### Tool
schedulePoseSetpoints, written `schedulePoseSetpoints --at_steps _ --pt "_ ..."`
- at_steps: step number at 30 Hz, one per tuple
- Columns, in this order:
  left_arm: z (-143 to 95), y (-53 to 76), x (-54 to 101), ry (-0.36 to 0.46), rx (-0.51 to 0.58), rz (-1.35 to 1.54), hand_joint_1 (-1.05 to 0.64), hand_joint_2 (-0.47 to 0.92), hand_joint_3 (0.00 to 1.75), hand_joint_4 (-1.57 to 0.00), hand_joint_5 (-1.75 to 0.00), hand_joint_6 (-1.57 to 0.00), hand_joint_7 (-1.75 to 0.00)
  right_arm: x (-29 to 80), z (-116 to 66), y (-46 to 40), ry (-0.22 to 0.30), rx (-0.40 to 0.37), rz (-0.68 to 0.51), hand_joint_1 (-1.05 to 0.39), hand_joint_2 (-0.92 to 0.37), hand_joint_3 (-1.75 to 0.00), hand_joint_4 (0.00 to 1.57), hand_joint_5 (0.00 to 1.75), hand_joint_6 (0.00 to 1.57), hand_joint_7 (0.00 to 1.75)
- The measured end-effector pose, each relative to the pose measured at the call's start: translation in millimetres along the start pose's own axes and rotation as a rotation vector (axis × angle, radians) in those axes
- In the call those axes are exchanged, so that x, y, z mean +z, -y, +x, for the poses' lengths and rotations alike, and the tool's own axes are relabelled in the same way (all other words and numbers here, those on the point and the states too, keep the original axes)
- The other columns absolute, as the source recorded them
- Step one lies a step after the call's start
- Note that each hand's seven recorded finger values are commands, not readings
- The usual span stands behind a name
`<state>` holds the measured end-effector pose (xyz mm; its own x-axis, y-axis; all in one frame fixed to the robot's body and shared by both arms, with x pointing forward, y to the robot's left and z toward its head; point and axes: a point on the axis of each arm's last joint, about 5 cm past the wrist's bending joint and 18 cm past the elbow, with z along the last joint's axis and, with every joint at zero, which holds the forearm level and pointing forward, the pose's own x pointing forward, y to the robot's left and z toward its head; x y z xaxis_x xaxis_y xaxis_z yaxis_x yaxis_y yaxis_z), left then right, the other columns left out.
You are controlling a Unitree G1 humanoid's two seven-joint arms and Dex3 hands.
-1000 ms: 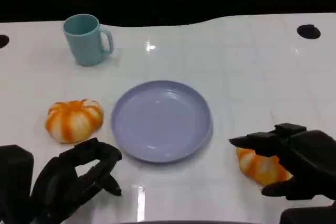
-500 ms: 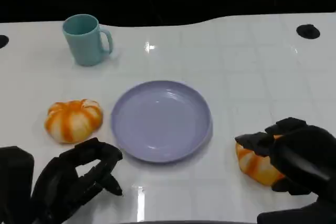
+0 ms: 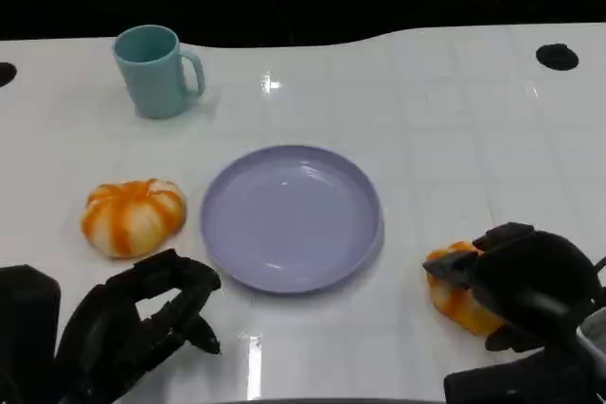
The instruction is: Grasp the bread from the table and place it into the plate.
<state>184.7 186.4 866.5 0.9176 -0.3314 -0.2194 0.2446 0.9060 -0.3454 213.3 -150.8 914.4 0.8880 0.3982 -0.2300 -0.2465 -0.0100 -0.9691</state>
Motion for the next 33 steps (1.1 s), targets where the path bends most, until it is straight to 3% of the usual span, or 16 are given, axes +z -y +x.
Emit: schedulePoseSetpoints --at_steps 8,20,24,26,27,28,30,31,32,33 --pt "-0.2 0.1 -0.2 0.0 0.001 0.0 -0.5 0.92 0.31 -0.66 -1.6 -0.72 -1.16 0.4 11.3 -5.1 -0.033 0.023 0.012 -0.44 -0.8 -0.01 0.26 0.14 0.39 0.0" --pt "-1.1 1.1 -0.1 0.002 0.002 0.002 -0.52 0.92 0.32 -0.68 -1.59 -0.73 -1.15 -3.0 35.1 -0.5 -0.063 0.093 0.092 -0.44 -0.85 -0.01 0.26 0.11 0.37 0.01" --pt "-1.1 1.5 -0.1 0.002 0.001 0.003 -0.53 0.92 0.32 -0.68 -1.59 -0.73 -1.15 -4.9 45.4 2.4 -0.077 0.118 0.131 -0.42 -0.86 -0.01 0.39 0.15 0.42 0.03" --pt "-1.3 1.4 -0.2 0.002 0.001 0.003 -0.53 0.92 0.31 -0.68 -1.59 -0.73 -1.15 -6.8 49.2 2.1 -0.082 0.107 0.144 -0.36 -0.88 -0.01 0.64 0.2 0.6 0.06" --pt "-1.4 1.4 -0.2 0.002 0.001 0.003 -0.53 0.92 0.31 -0.68 -1.59 -0.73 -1.15 -7.6 50.7 0.6 -0.084 0.088 0.151 -0.29 -0.89 -0.01 0.78 0.34 0.74 0.09" --pt "-1.5 1.3 -0.3 0.002 0.002 0.002 -0.53 0.92 0.31 -0.68 -1.59 -0.73 -1.14 -8.0 51.9 -1.5 -0.08 0.063 0.159 -0.2 -0.89 0.0 0.83 0.81 0.94 0.12" --pt "-1.6 1.3 -0.3 0.003 0.002 0.002 -0.53 0.92 0.32 -0.68 -1.59 -0.73 -1.14 -8.2 54.2 -8.1 -0.066 -0.015 0.185 -0.12 -0.9 -0.01 0.89 1.23 1.13 0.18" --pt "-1.6 1.4 -0.3 0.003 0.002 0.002 -0.53 0.92 0.32 -0.69 -1.59 -0.73 -1.14 -8.7 55.4 -11.7 -0.057 -0.056 0.196 -0.09 -0.91 -0.02 0.89 1.51 1.21 0.3" --pt "-1.6 1.5 -0.2 0.003 0.002 0.002 -0.53 0.92 0.32 -0.69 -1.59 -0.73 -1.14 -10.0 56.2 -15.3 -0.043 -0.097 0.203 -0.08 -0.91 -0.04 0.89 1.63 1.16 0.51" --pt "-1.6 1.7 -0.1 0.004 0.001 0.002 -0.53 0.92 0.33 -0.69 -1.59 -0.73 -1.14 -11.6 57.1 -19.0 -0.028 -0.133 0.203 -0.08 -0.9 -0.12 0.9 1.69 1.06 0.84"
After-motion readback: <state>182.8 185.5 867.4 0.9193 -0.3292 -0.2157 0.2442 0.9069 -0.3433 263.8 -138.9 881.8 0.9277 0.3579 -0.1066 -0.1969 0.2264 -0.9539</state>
